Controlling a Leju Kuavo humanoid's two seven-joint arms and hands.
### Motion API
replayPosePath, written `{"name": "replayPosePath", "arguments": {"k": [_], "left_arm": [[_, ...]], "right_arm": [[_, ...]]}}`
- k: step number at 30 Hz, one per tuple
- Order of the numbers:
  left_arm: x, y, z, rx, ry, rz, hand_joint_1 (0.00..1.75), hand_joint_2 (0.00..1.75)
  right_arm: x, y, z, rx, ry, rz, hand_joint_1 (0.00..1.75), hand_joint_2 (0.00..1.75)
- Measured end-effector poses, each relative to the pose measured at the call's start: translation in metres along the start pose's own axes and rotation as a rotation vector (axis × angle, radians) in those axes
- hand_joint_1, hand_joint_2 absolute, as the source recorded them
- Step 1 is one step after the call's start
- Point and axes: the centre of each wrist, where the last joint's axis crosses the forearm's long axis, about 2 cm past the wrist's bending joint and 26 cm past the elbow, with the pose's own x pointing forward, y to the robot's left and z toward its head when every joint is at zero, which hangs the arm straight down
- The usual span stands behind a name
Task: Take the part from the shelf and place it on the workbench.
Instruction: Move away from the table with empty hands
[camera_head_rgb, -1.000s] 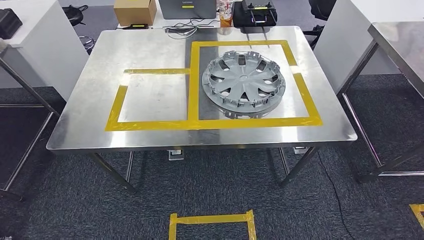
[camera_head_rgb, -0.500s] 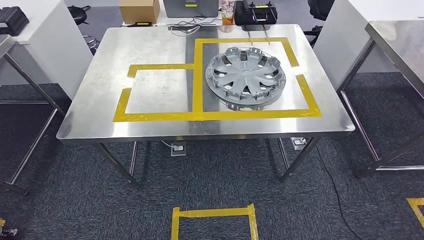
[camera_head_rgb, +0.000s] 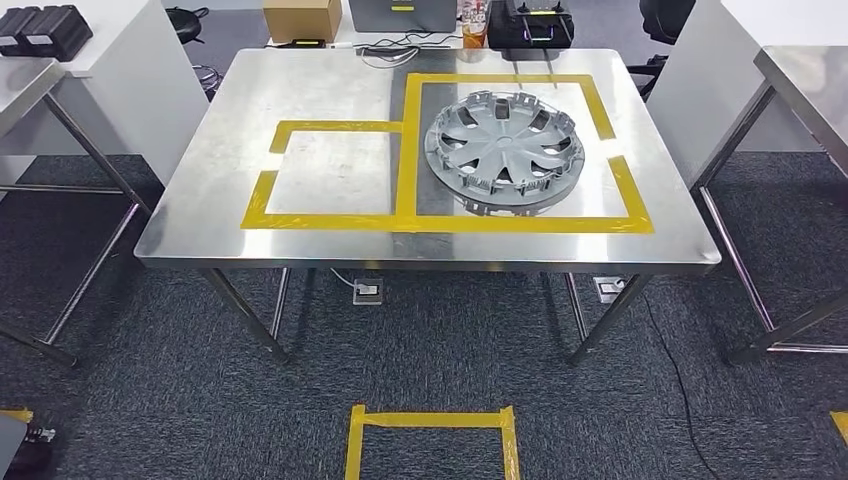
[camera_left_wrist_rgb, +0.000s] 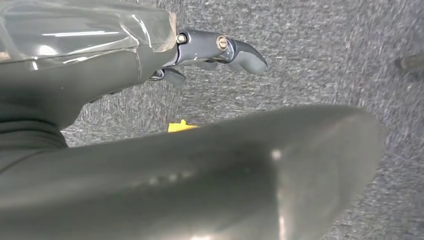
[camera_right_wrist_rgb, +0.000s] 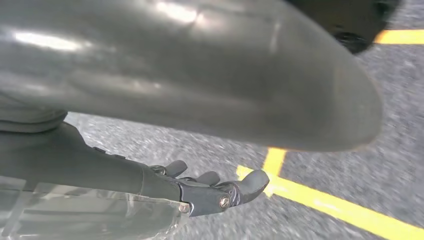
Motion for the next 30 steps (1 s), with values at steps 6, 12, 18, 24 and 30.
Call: {"name": "replayPosePath", "arguments": {"k": [6, 12, 18, 24, 30], "left_arm": [[-0.003, -0.011, -0.007, -0.024, 0.028, -0.009, 0.0, 0.0], [0.011, -0.021, -0.019, -0.036, 0.012, -0.034, 0.0, 0.0], [0.025, -0.029, -0.03, -0.043, -0.003, -0.061, 0.0, 0.0], [0.007, -0.037, -0.027, -0.053, 0.08, -0.069, 0.0, 0.0], [-0.034, -0.039, -0.009, -0.059, 0.233, -0.073, 0.0, 0.0]], "right_arm": [[0.007, 0.003, -0.001, -0.027, -0.022, -0.025, 0.0, 0.0], [-0.01, 0.016, 0.0, -0.03, 0.008, -0.063, 0.0, 0.0], [-0.023, 0.029, 0.002, -0.029, 0.037, -0.1, 0.0, 0.0], [-0.013, 0.034, -0.001, -0.048, 0.014, -0.131, 0.0, 0.0], [0.024, 0.029, -0.006, -0.086, -0.083, -0.151, 0.0, 0.0]]}}
